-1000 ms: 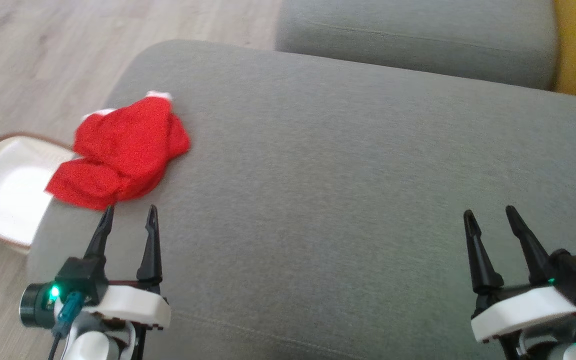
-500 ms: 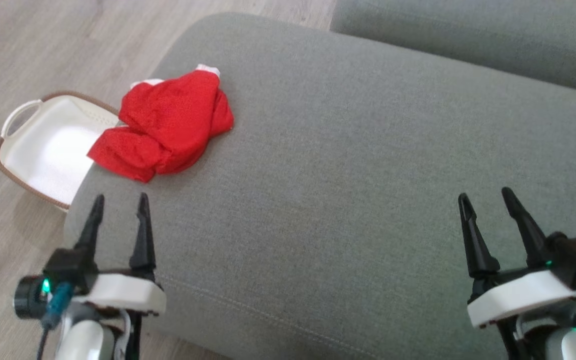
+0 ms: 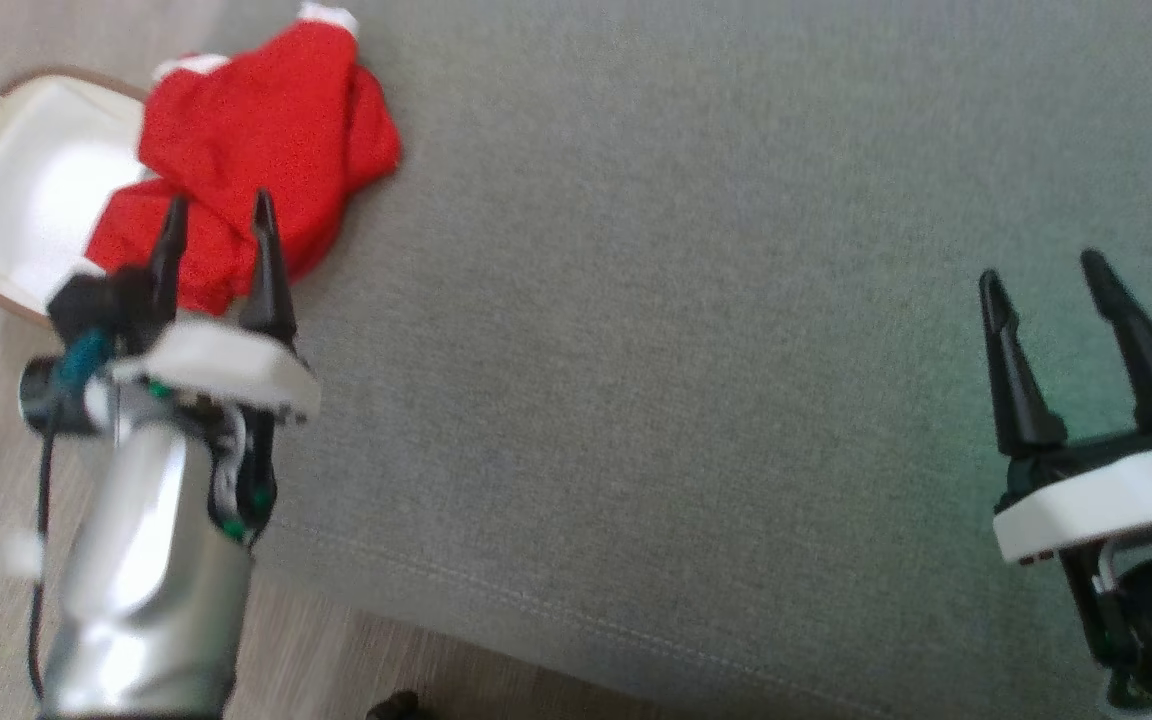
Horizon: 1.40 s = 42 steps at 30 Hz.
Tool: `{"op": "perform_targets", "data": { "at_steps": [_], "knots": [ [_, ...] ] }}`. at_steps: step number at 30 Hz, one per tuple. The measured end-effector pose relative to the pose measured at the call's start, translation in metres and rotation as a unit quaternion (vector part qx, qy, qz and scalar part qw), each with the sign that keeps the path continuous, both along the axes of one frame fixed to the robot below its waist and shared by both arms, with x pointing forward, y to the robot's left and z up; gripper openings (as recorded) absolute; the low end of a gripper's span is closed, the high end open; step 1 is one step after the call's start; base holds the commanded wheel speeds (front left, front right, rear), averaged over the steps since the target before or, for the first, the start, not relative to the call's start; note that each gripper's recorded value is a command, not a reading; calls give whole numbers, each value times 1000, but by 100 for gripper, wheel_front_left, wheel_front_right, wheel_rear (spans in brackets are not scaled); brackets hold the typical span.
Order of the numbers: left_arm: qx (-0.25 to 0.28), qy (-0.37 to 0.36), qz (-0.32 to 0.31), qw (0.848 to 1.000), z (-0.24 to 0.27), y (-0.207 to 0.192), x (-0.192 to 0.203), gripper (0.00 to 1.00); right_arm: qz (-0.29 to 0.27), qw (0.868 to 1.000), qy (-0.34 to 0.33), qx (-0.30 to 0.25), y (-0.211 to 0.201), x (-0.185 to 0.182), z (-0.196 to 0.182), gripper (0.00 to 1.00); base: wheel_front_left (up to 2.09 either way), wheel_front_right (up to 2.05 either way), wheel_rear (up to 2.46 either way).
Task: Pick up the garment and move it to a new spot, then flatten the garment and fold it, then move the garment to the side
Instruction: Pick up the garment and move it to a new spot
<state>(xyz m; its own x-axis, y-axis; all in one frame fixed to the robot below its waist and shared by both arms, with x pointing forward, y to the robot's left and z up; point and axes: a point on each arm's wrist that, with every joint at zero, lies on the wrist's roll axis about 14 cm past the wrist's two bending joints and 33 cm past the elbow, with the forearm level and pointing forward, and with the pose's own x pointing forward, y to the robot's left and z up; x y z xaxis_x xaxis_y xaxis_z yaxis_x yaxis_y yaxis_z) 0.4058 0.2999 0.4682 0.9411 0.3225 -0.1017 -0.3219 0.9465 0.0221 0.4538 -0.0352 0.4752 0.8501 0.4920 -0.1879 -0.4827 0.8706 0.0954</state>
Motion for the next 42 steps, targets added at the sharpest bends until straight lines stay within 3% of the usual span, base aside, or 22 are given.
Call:
{"op": "perform_targets", "data": {
  "at_steps": [6, 13, 14, 15, 21, 26, 31, 34, 42],
  "knots": [
    [-33, 124, -7, 992, -63, 8, 27, 100, -3, 1000, 25, -7, -6, 14, -26, 100, 0, 0, 0],
    [-84, 246, -3, 966, -120, 10, 25, 100, -19, 999, 34, -12, -17, 19, -37, 100, 0, 0, 0],
    [-86, 255, -4, 963, -121, 12, 27, 91, -20, 999, 35, -13, -18, 19, -37, 100, 0, 0, 0],
    [-84, 257, -5, 963, -119, 15, 30, 2, -22, 999, 35, -14, -19, 19, -38, 100, 0, 0, 0],
    [-66, 236, 5, 969, -109, 27, 30, 0, -30, 999, 28, -10, -24, 15, -32, 100, 0, 0, 0],
    [-22, 138, 13, 990, -63, 38, 42, 0, -39, 999, 9, 2, -24, 10, -15, 100, 0, 0, 0],
    [13, 32, 6, 999, 2, 35, 49, 0, -46, 999, -20, 15, -26, -1, 9, 100, 0, 0, 0],
    [40, -47, -5, 998, 48, 22, 34, 0, -54, 998, -27, 23, -29, -19, 20, 100, 0, 0, 0],
    [53, -144, -82, 985, 95, -47, -2, 0, -78, 995, -54, 35, -46, -46, 45, 100, 0, 0, 0]
  ]
}}
